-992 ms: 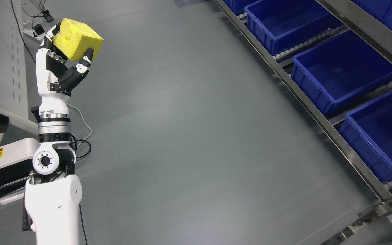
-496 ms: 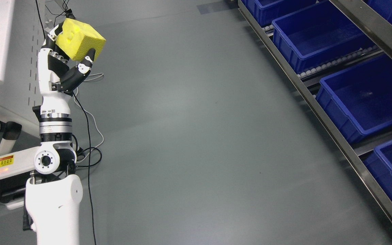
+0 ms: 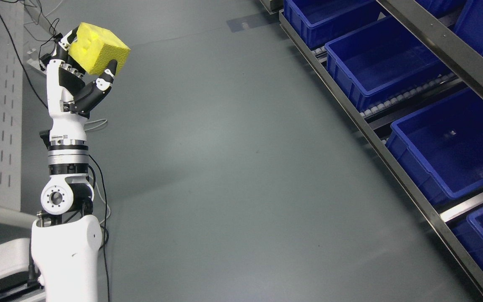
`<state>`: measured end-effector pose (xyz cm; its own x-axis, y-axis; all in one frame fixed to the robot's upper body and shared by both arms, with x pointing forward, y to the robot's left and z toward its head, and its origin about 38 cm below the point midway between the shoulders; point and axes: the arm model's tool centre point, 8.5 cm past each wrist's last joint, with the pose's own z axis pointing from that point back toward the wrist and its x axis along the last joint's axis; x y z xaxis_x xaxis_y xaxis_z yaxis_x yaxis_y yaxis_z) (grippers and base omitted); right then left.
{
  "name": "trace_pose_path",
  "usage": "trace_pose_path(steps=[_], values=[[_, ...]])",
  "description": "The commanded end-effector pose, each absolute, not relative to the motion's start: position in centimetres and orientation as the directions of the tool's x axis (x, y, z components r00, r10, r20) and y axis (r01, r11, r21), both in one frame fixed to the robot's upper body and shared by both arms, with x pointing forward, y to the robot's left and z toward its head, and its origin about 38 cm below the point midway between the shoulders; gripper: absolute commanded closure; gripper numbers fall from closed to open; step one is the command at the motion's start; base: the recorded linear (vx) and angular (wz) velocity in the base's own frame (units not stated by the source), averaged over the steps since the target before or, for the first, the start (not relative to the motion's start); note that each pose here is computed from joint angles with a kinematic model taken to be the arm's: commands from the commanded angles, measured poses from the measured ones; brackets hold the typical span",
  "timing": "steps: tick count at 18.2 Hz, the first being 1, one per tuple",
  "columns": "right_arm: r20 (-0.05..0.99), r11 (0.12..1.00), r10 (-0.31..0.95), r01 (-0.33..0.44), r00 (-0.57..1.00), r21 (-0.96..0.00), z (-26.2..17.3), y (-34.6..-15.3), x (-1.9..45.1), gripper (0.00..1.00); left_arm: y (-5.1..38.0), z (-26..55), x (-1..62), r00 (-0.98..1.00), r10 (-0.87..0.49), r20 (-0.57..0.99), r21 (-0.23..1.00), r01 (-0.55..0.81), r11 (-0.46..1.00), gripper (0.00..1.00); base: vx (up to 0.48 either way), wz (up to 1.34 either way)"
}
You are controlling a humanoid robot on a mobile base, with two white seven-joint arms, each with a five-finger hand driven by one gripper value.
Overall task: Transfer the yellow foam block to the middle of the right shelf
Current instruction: 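Hold the cube raised in the left hand while turning toward the blue bins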
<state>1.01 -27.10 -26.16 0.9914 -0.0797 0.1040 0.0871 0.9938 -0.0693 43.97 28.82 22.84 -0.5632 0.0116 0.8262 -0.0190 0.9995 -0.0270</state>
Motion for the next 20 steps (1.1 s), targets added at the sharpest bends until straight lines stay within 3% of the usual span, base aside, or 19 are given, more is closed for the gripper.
trace_pose_path(steps=[1, 20], values=[[0.124, 0.993, -0.076, 0.087, 0.989, -0.086, -26.1, -28.3, 1.7, 0.0, 29.2, 22.9, 43.9, -0.563, -0.004, 0.827, -0.01, -0.022, 1.0, 0.54, 0.4, -0.18], [0.124, 0.993, -0.076, 0.087, 0.989, -0.086, -26.1, -28.3, 1.7, 0.0, 28.1, 22.0, 43.7, -0.545, 0.001, 0.838, 0.019, 0.03, 0.999, 0.54, 0.372, -0.32]])
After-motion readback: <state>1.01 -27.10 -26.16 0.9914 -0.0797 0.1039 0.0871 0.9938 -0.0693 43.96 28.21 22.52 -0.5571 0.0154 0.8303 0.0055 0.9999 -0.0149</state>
